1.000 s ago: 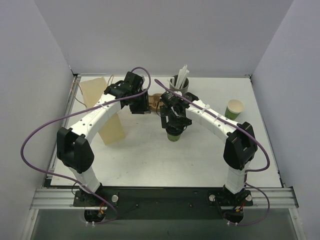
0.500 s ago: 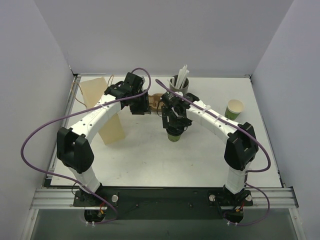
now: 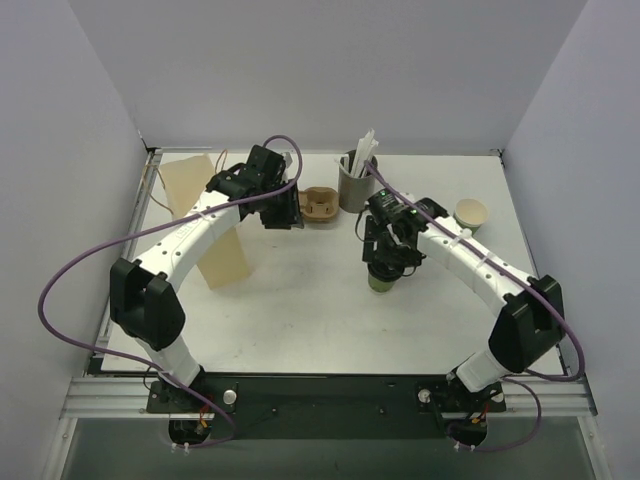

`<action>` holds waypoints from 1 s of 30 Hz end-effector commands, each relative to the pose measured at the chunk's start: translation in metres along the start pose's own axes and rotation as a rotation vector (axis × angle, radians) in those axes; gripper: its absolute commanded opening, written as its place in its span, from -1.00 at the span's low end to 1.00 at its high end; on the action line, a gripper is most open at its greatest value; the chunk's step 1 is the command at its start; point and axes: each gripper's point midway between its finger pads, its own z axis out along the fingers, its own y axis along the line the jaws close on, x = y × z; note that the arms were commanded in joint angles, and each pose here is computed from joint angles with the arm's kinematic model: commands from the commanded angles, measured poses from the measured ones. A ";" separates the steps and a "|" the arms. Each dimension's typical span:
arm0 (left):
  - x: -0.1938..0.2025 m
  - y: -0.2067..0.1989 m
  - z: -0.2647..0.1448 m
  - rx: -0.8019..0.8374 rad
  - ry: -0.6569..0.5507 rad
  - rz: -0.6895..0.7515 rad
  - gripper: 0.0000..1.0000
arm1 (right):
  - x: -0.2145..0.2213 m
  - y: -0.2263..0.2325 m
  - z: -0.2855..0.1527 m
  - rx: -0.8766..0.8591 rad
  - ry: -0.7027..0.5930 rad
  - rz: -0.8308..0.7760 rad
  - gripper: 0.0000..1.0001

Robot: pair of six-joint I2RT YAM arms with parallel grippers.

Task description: Pack the takeout coffee

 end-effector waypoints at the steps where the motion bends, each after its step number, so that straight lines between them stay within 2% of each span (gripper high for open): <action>1: -0.006 -0.022 -0.021 0.078 -0.056 0.047 -0.03 | 0.017 -0.058 -0.007 0.109 0.006 0.112 0.32; 11: 0.004 -0.042 -0.029 0.125 -0.051 0.095 -0.03 | 0.044 -0.175 -0.015 0.307 -0.034 0.396 0.32; 15: 0.005 -0.045 -0.031 0.138 -0.048 0.107 -0.03 | 0.055 -0.206 -0.014 0.367 -0.031 0.482 0.32; 24: 0.006 -0.048 -0.033 0.149 -0.046 0.111 -0.03 | 0.070 -0.224 -0.003 0.344 -0.010 0.610 0.36; 30: 0.006 -0.047 -0.033 0.144 -0.050 0.115 -0.03 | 0.071 -0.222 -0.006 0.311 -0.006 0.637 0.67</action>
